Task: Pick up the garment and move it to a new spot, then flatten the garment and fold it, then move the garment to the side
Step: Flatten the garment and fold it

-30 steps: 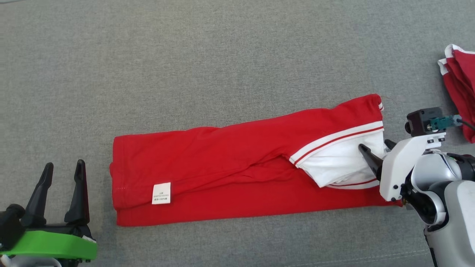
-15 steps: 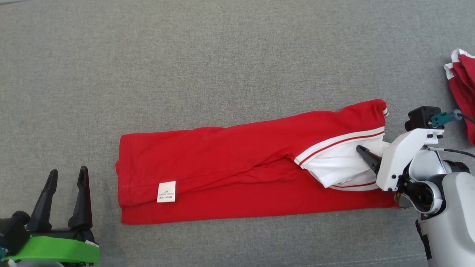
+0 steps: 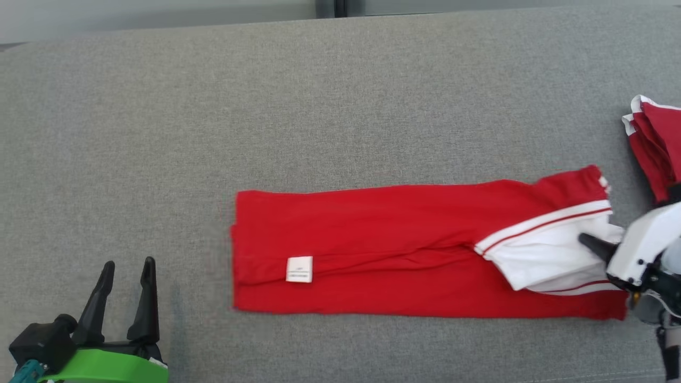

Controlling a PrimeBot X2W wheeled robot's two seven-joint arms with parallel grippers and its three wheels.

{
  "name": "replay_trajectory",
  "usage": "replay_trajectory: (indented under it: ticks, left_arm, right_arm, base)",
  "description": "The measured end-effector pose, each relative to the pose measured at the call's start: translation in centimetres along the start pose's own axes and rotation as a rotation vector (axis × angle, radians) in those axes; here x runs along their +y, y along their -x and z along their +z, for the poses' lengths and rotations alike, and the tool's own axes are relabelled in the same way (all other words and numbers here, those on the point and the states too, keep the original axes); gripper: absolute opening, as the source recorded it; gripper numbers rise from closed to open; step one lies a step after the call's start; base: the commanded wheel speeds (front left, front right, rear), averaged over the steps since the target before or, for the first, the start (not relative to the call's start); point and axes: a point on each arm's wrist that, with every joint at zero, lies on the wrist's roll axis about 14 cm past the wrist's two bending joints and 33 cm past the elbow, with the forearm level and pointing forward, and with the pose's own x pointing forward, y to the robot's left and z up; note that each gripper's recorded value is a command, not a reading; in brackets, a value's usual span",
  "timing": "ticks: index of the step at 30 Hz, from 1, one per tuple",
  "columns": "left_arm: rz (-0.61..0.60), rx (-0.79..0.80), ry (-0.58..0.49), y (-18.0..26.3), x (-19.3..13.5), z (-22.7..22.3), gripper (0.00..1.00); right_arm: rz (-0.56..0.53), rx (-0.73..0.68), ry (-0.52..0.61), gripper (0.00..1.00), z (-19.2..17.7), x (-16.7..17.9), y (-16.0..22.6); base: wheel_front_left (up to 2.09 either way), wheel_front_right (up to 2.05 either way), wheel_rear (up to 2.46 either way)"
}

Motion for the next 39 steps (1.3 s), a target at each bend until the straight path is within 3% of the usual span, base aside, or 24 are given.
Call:
replay_trajectory:
  ticks: [4,7,10,15,19,33,39]
  left_arm:
    - [-0.009,-0.004,-0.002,0.7,-0.5,-0.1,1.0]
    - [-0.005,-0.009,-0.004,1.1,-0.5,0.1,1.0]
    - [0.001,-0.018,-0.004,1.4,-0.4,0.3,1.0]
    - [-0.007,-0.023,0.002,1.6,-0.9,0.3,1.0]
    - [-0.036,-0.017,0.009,1.1,-1.9,-0.1,1.0]
    - [-0.125,0.019,0.008,-0.2,-4.7,-1.3,1.0]
    - [-0.13,0.027,0.004,-0.3,-4.8,-1.5,1.0]
  right_arm:
    - [-0.123,-0.074,-0.041,0.0,2.4,-4.2,3.3]
    - [-0.115,-0.146,-0.061,0.0,4.5,-4.0,4.9]
    - [-0.001,-0.175,-0.04,0.0,5.7,-0.2,5.4]
    - [0.196,-0.142,0.148,0.0,4.3,8.0,6.3]
    - [0.284,-0.128,0.267,0.0,2.5,12.2,6.4]
    - [0.494,-0.045,0.334,0.0,-4.7,20.1,-0.8]
    - [0.569,-0.029,0.346,0.0,-6.0,23.0,-2.5]
  base:
    - [0.0,0.0,0.0]
    - [0.0,0.0,0.0]
    - [0.0,0.0,0.0]
    - [0.0,0.0,0.0]
    - [0.0,0.0,0.0]
    - [0.0,0.0,0.0]
    - [0.0,0.0,0.0]
